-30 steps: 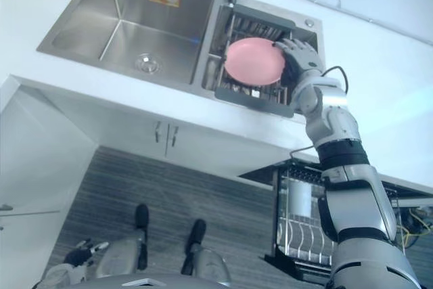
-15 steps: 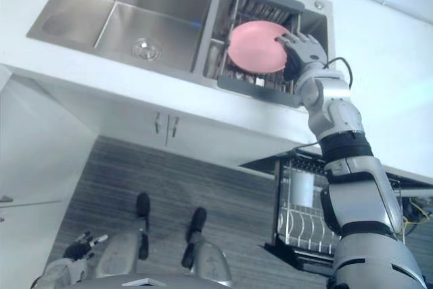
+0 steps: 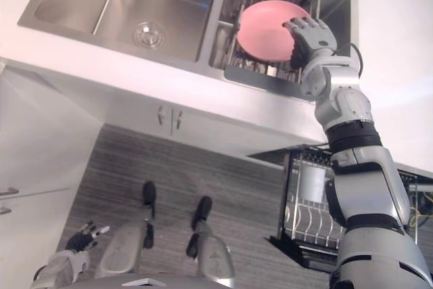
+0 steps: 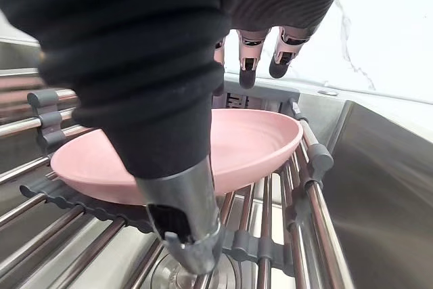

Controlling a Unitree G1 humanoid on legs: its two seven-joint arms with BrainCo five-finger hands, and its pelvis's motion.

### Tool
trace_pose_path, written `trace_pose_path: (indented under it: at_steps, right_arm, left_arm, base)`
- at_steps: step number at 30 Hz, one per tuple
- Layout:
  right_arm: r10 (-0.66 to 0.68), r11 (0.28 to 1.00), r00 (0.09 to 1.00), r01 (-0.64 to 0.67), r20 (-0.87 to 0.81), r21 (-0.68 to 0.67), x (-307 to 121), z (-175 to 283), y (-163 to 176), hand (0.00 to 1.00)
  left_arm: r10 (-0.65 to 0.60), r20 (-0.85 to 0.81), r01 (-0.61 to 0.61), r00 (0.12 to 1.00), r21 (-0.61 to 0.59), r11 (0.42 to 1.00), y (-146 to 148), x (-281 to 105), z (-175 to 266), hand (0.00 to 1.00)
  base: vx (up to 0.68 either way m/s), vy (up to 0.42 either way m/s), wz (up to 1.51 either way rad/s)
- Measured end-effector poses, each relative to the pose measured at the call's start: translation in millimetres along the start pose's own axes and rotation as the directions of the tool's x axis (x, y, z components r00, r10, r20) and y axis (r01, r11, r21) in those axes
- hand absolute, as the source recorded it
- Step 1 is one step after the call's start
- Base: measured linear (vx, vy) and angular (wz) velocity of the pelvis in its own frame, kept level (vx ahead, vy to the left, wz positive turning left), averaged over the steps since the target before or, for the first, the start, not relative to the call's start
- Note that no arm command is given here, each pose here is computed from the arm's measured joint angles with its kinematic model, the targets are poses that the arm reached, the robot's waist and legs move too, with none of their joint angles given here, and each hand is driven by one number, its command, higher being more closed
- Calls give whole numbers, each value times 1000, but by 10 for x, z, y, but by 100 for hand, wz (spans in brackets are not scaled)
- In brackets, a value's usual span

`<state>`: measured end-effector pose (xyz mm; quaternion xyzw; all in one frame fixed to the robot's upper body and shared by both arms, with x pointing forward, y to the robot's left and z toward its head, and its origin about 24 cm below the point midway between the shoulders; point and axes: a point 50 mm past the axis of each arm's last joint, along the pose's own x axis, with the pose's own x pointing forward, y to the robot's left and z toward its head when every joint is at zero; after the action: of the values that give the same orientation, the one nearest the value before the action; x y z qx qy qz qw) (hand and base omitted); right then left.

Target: Walk over to the sink, pick up the cup, carry it to the dishwasher, place the cup inside the dishwasher, then close the dishwasher door

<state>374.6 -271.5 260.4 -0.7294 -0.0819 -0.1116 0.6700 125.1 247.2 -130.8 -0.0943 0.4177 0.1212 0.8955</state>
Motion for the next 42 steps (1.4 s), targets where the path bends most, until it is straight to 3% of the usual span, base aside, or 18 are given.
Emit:
trace_pose_path:
  at_steps: [10, 11, 42]
  right_arm:
    - [9, 1000, 1000, -9, -12, -26, 39, -7, -31, 0]
    - [-9, 999, 1000, 8, -18, -35, 47, -36, -103, 100]
    - [-178, 978, 978, 188, 108, -90, 3, 103, -188, 100]
  left_arm:
    - [-17, 10, 17, 1000, -5, 1000, -43, 12, 22, 0]
    - [-27, 21, 27, 999, -8, 1000, -66, 15, 41, 0]
    - [-41, 92, 42, 995, -11, 999, -102, 17, 127, 0]
  base:
    - [29, 5, 1]
    - [46, 5, 3]
    - [38, 3, 1]
